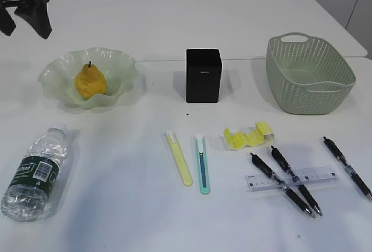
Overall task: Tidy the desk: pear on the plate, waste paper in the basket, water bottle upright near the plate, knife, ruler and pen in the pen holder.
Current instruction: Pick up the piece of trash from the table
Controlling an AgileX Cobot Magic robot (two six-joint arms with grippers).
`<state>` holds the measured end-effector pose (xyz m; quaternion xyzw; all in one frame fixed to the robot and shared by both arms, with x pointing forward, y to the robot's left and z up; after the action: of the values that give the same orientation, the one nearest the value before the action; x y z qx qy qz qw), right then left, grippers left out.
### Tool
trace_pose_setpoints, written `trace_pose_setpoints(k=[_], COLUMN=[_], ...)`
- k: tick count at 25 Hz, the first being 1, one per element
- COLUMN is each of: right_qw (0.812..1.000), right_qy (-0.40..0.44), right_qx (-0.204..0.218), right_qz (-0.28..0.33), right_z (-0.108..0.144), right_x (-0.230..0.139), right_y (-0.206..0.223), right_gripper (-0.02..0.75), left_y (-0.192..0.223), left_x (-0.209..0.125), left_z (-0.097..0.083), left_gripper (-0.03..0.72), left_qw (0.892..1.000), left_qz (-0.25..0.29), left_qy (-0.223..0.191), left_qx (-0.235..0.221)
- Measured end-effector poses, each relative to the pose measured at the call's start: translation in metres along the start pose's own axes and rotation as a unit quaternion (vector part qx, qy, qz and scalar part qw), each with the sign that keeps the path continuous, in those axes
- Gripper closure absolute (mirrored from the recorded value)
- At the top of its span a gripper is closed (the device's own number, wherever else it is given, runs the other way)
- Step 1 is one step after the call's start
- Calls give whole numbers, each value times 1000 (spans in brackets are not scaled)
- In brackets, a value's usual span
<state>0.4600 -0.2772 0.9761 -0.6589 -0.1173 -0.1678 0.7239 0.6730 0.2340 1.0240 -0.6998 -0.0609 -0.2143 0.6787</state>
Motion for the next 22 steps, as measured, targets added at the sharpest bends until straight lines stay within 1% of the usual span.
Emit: trace_pose_setpoints(k=[5, 12, 14, 16, 19, 22], right_qw=[1000, 1000, 1000, 1000, 1000, 999], right_qy=[-1, -2, -3, -2, -6, -9], right_qx=[0, 1, 7, 15, 24, 32], right_qz=[0, 0, 1, 3, 7, 2], right_z=[0, 0, 2, 6, 10, 16], right_x=[0, 0, 0, 0, 9, 30], right_y=[0, 0, 0, 1, 3, 3], right_gripper=[244, 244, 244, 246, 272, 300], left_y=[-4, -4, -3, -8, -17, -27], left_x=[-48, -138, -166, -186, -206, -213], left_z=[-3, -11, -16, -21, -23, -24], left_gripper=[185, 185, 185, 185, 185, 185], left_qw=[1000, 999, 998, 998, 998, 999], left_qz=[14, 46, 61, 62, 52, 34], left_qy=[-1, -5, -10, -14, -16, -15], left_qx=[-1, -7, -15, -22, -25, -24])
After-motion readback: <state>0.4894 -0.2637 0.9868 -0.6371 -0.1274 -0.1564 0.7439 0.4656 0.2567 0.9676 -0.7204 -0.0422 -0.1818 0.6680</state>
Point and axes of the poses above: a point on each arm's last joint axis where the gripper is mounted, y pointing out along that axis toward the gripper, z along the wrist's bending axis when the last joint is at zero, x = y × z, the point moved 9 cm from there along y, pointing out along that axis toward the gripper, and after that the axes turned 6 degrees about y, right-handed, at the moved point
